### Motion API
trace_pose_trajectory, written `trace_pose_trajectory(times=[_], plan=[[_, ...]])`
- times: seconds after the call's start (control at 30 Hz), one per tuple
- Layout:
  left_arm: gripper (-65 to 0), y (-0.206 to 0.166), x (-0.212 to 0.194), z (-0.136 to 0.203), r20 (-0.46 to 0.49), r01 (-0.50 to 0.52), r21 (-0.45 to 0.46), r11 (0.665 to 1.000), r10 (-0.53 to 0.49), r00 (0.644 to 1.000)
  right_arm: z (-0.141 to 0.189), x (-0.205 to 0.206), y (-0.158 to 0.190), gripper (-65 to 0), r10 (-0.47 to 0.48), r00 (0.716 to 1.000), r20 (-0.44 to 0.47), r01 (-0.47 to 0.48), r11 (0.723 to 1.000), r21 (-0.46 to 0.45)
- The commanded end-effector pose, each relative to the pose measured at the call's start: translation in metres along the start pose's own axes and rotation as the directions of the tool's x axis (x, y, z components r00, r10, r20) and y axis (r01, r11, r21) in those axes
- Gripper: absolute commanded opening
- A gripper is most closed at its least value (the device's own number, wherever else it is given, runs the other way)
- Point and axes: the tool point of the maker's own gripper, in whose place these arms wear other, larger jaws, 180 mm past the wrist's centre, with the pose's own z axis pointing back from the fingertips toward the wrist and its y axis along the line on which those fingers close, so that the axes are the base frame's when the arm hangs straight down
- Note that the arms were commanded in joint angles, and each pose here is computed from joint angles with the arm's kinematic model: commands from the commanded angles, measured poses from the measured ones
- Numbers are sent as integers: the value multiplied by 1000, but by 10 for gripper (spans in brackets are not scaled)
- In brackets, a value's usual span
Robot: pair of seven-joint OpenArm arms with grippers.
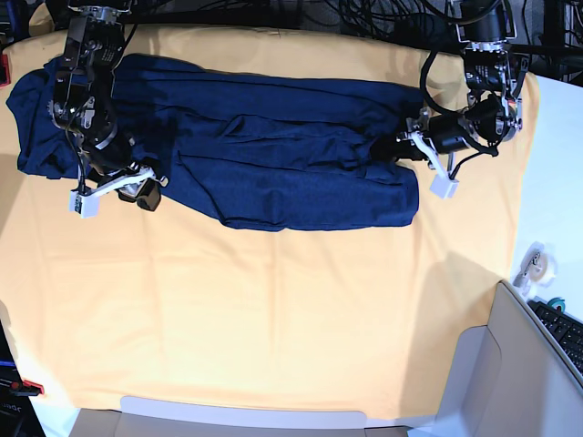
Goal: Fold the T-shirt properly
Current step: 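Lift the end in the left gripper and fold it toward the right gripper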
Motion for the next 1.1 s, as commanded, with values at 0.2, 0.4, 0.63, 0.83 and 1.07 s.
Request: trace_pose_trajectory(times=[0.2, 0.4, 0.63, 0.83, 1.07], plan=[[-650, -43, 17, 8, 20, 267, -54, 962, -266, 964, 40, 61, -34, -389, -3, 979, 204, 22, 995, -92], [-650, -102, 6, -19, 29, 364, -176, 915, -365, 931, 73, 75, -72, -389, -7, 962, 274, 62, 979, -195], [-650, -192, -10, -65, 44, 463, -388, 797, -486, 873, 102, 64, -112, -389, -26, 959, 283, 114, 947, -299], [-650, -238, -15, -101, 15, 433, -467, 771, -483, 876, 117, 55, -128, -389, -44, 959, 280, 140, 932, -334], [-650, -246, -38, -126, -40, 396, -501, 769, -478, 878, 120, 48, -132, -389, -53, 962, 266, 146, 928, -343]])
